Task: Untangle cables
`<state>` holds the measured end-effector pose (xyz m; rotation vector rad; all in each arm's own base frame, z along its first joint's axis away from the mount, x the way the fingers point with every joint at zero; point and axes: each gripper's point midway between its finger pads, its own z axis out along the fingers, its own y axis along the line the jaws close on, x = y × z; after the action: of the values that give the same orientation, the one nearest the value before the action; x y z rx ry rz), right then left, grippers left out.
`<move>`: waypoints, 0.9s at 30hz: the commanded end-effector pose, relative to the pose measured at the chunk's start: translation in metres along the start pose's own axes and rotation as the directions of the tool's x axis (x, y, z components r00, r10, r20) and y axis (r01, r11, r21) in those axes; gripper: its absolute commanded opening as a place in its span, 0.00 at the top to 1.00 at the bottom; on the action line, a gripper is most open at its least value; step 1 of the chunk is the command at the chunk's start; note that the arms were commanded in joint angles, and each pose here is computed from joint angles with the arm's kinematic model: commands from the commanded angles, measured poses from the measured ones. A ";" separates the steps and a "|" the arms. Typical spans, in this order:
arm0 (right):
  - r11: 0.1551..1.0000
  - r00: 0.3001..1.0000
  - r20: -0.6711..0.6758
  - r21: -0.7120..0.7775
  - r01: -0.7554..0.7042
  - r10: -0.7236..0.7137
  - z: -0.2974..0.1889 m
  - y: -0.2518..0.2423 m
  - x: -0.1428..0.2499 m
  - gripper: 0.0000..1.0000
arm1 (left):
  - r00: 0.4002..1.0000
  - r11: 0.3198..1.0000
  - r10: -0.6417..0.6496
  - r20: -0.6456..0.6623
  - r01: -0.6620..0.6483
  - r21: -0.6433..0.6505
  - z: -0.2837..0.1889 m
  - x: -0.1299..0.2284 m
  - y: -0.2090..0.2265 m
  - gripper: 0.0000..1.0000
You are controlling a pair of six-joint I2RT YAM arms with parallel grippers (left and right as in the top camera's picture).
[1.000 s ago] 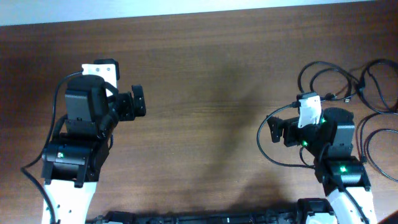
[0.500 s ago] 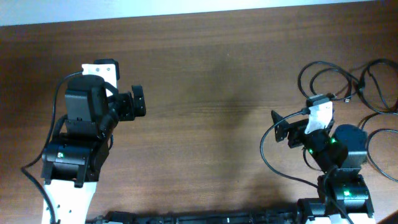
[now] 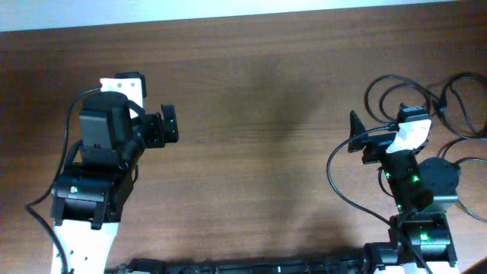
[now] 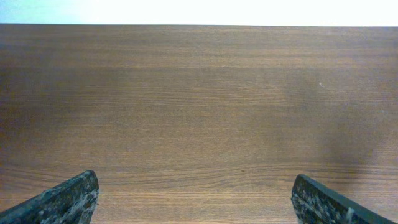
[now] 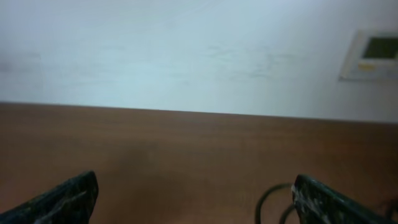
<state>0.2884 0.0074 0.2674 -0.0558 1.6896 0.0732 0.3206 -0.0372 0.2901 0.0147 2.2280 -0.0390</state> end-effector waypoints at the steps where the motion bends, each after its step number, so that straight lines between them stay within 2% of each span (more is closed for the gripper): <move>1: 0.996 0.998 0.018 0.059 -0.063 0.062 -0.004 -0.009 0.014 0.01 | 1.000 1.000 -0.016 0.012 0.016 0.006 -0.003 -0.004 0.000 0.01; 8: 0.998 0.988 0.150 0.044 -0.053 0.045 -0.015 -0.005 0.038 0.02 | 1.000 1.000 -0.016 0.012 0.016 0.005 -0.003 -0.004 0.000 0.01; 18: 0.998 0.979 0.201 0.039 -0.048 0.039 -0.025 -0.004 0.074 0.01 | 1.000 1.000 -0.016 0.012 0.016 0.005 -0.003 -0.004 0.000 0.01; 22: 0.999 0.964 0.263 0.033 -0.043 0.033 -0.037 -0.001 0.062 0.01 | 1.000 1.000 -0.016 0.012 0.016 0.006 -0.003 -0.004 0.000 0.01; 24: 0.998 0.972 0.233 0.038 -0.043 0.032 -0.036 -0.002 0.069 0.01 | 1.000 1.000 -0.016 0.012 0.016 0.006 -0.003 -0.004 0.000 0.01; 27: 0.996 0.994 0.100 0.068 -0.055 0.048 -0.030 -0.007 0.103 0.00 | 1.000 1.000 -0.016 0.012 0.016 0.006 -0.003 -0.004 0.000 0.01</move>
<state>0.2468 0.0008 0.1836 0.0236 1.5414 0.0619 0.3207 -0.0371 0.2902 0.0140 2.2276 -0.0389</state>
